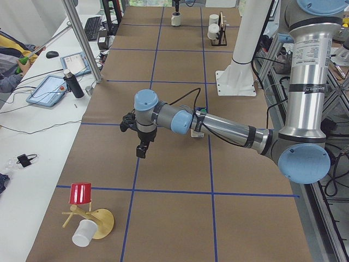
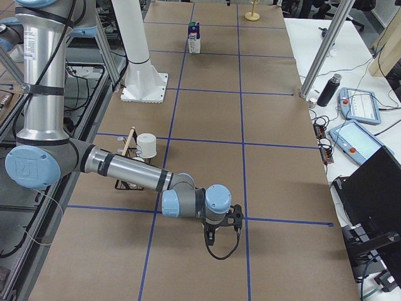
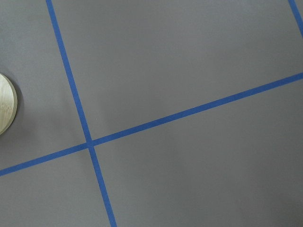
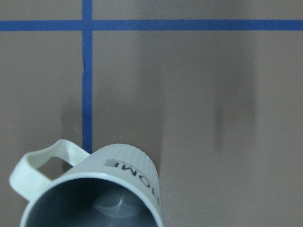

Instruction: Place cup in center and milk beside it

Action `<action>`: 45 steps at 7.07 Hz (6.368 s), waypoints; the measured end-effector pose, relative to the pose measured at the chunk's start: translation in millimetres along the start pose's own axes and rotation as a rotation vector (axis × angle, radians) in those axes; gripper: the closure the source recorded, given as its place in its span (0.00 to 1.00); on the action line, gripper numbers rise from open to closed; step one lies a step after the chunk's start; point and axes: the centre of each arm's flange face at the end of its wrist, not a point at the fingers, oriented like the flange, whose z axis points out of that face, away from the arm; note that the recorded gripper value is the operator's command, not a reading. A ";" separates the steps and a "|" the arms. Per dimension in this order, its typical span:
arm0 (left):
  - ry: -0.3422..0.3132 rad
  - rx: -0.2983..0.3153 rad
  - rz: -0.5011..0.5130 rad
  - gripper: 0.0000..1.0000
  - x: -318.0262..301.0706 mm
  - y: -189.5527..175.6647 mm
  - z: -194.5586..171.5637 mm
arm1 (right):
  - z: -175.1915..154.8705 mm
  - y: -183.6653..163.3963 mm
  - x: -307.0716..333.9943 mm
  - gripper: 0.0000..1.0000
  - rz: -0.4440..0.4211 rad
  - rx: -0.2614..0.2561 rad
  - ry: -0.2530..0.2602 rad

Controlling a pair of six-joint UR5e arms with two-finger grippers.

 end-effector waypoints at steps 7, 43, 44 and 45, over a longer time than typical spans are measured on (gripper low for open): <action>0.003 -0.001 -0.002 0.02 0.1 0.5 0.1 | -10.7 -31.0 -43.5 1.00 -0.011 0.060 -0.031; -0.002 -0.177 -0.355 1.00 317.7 109.9 39.2 | -56.0 -105.3 -647.9 0.00 0.353 0.125 -0.120; -0.004 -0.180 -0.367 1.00 317.2 111.6 39.1 | -56.3 -105.1 -648.9 0.00 0.352 0.125 -0.122; -0.001 -0.181 -0.388 1.00 318.1 113.0 35.9 | -56.4 -105.1 -649.2 0.00 0.352 0.125 -0.122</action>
